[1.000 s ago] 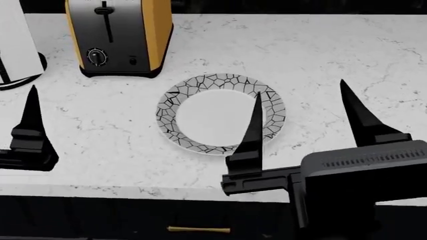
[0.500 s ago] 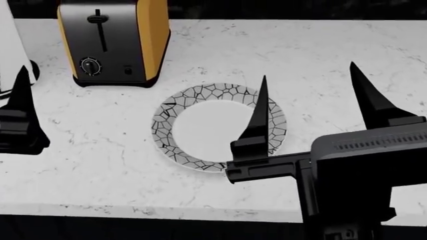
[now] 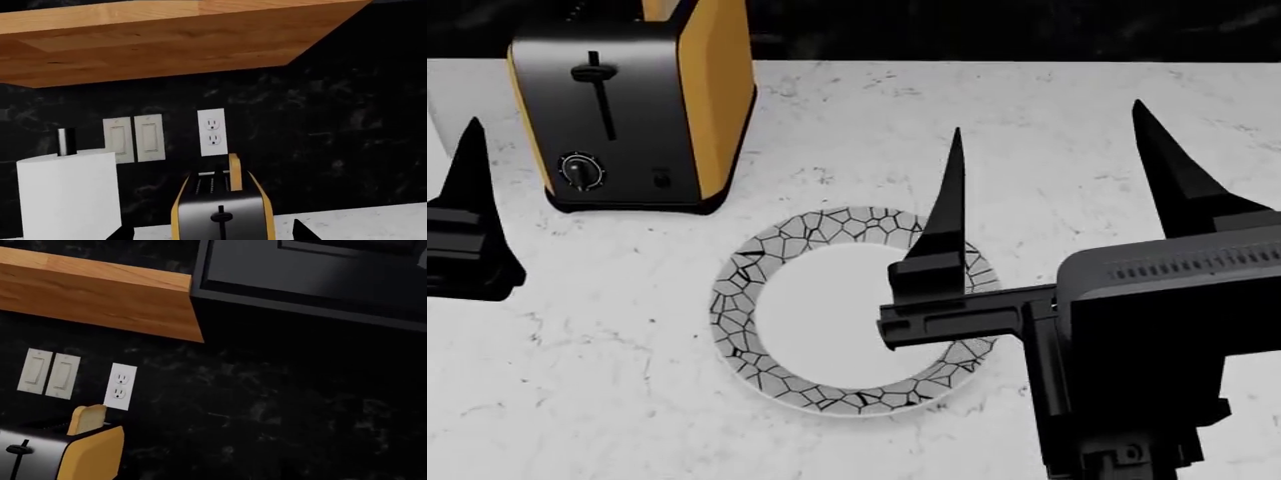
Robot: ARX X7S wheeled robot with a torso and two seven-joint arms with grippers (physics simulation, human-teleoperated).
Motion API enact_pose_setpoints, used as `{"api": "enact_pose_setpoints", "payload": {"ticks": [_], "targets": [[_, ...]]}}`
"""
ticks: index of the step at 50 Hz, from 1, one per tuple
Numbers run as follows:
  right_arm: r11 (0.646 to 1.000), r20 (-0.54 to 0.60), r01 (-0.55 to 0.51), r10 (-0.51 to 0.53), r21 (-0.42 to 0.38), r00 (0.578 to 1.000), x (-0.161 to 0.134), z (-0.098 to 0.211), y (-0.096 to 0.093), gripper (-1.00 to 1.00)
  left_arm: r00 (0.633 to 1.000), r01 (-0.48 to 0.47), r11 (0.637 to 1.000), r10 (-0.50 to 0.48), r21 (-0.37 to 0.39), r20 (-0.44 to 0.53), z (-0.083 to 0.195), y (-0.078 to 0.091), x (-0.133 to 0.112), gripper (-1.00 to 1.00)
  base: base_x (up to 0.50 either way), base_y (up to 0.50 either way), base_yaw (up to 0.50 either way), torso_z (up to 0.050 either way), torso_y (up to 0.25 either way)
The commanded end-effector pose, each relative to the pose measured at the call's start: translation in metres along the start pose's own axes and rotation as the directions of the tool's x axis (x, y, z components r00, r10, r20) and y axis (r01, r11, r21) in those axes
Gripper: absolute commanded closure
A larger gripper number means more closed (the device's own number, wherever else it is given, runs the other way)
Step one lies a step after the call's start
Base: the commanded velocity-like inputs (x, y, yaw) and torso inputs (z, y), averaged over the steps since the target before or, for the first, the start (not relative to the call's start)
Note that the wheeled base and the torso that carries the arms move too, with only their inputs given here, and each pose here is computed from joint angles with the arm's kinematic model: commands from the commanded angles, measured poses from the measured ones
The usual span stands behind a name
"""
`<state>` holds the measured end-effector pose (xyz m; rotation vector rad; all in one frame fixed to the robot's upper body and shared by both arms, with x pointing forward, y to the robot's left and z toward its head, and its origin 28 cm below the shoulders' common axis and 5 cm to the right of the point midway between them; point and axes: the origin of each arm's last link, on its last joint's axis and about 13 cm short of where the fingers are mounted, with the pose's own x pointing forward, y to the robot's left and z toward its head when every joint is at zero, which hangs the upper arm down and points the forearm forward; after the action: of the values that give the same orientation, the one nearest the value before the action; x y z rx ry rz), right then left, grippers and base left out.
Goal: Place the toasted item on a plate.
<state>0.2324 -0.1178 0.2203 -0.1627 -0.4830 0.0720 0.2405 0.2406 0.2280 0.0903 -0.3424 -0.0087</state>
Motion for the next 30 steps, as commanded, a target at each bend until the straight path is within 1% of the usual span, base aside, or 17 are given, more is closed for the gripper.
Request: {"api": "enact_pose_setpoints", "payload": {"ticks": [1,12,14,30], "targets": [[1.000,-0.001,0.002,-0.002,0.000,1.000,0.0002,-0.0009,0.0004,-1.00,1.000,0.012,1.000,-0.012,0.003,0.002,0.0010,-0.0016,-0.0002,-1.00,0.23,-0.02,0.00,0.000,0.000],[1.000,0.002,-0.002,0.002,-0.002,1.000,-0.0014,-0.0016,0.0008,-1.00,1.000,0.011,1.000,-0.011,0.001,0.003,0.0020,0.0006,-0.0042,-1.00,0.24,-0.01,0.00,0.000,0.000],[1.000,0.000,0.000,0.000,-0.002,1.000,-0.0018,-0.0024,0.0007,-1.00,1.000,0.015,1.000,-0.015,-0.009,0.007,0.0026,0.0008,-0.0057,-1.00,0.27,-0.01,0.00,0.000,0.000],[1.000,0.004,-0.005,0.005,-0.004,1.000,-0.0026,-0.0005,0.0006,-1.00,1.000,0.009,1.000,-0.009,-0.002,0.012,0.0038,0.0000,-0.0049,-1.00,0.30,-0.02,0.00,0.000,0.001]]}}
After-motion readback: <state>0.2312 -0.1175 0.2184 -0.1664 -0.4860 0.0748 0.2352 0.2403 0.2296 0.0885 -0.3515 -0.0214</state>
